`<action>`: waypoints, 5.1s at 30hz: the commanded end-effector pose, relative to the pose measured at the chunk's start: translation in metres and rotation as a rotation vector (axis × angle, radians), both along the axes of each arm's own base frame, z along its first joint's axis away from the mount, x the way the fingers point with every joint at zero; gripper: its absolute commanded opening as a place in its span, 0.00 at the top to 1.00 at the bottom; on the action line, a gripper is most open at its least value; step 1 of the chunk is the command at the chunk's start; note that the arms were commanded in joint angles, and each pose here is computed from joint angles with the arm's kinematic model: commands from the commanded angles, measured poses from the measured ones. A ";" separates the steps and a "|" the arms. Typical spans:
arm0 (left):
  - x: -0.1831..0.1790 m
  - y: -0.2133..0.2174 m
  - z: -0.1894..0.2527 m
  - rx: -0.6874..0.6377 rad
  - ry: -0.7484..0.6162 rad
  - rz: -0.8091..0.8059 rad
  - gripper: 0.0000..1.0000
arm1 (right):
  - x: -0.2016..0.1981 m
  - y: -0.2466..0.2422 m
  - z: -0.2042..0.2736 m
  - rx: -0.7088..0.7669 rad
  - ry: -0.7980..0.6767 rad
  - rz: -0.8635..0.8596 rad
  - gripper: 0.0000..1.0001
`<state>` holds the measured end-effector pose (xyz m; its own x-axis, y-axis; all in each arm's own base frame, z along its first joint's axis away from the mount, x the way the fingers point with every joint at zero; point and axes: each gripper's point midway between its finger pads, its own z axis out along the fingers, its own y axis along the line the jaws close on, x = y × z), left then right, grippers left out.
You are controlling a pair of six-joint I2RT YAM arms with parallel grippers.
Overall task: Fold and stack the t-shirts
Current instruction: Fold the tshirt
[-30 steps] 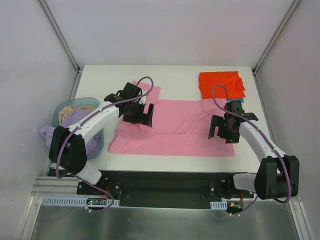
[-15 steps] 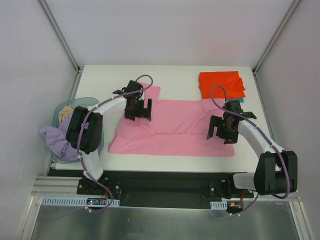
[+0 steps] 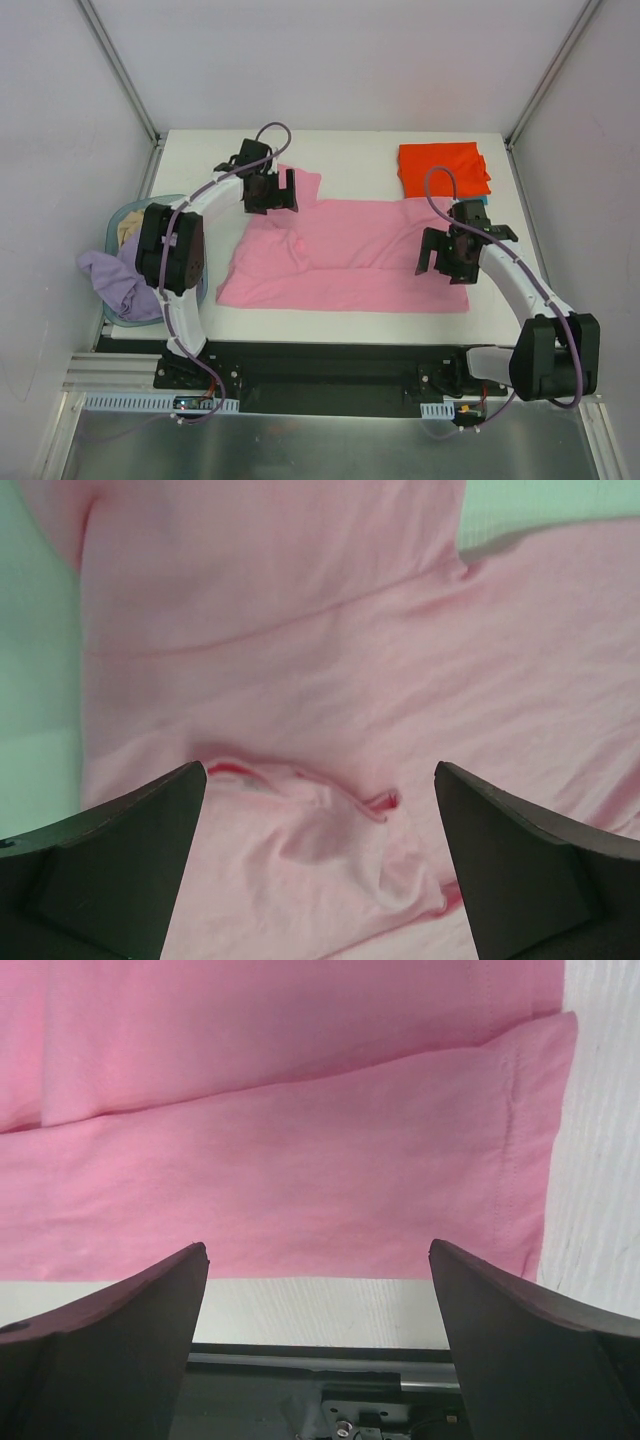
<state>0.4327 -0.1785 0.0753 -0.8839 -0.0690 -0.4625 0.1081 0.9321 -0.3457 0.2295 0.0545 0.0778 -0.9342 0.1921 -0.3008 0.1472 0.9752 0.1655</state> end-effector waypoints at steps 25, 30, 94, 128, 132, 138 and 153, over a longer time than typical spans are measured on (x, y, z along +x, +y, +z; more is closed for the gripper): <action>-0.085 -0.065 -0.004 -0.101 0.147 -0.093 0.01 | -0.005 0.010 0.020 -0.015 -0.076 0.083 0.03; -0.078 -0.078 -0.014 -0.128 0.181 -0.117 0.01 | -0.005 0.008 0.022 -0.026 -0.076 0.077 0.03; -0.150 0.037 -0.043 0.012 0.286 0.260 0.01 | 0.121 0.330 -0.024 0.378 -0.066 0.677 0.66; -0.154 0.042 -0.041 0.026 0.273 0.273 0.01 | 0.129 0.340 -0.030 0.290 -0.093 0.693 0.99; -0.157 0.047 -0.042 0.042 0.271 0.295 0.01 | 0.137 0.329 -0.008 0.241 -0.159 0.679 0.99; -0.163 0.052 -0.047 0.058 0.286 0.317 0.01 | 0.140 0.311 0.013 0.167 -0.202 0.681 0.99; -0.158 0.043 -0.035 0.011 0.270 0.294 0.01 | 0.131 0.285 0.012 0.123 -0.144 0.650 0.50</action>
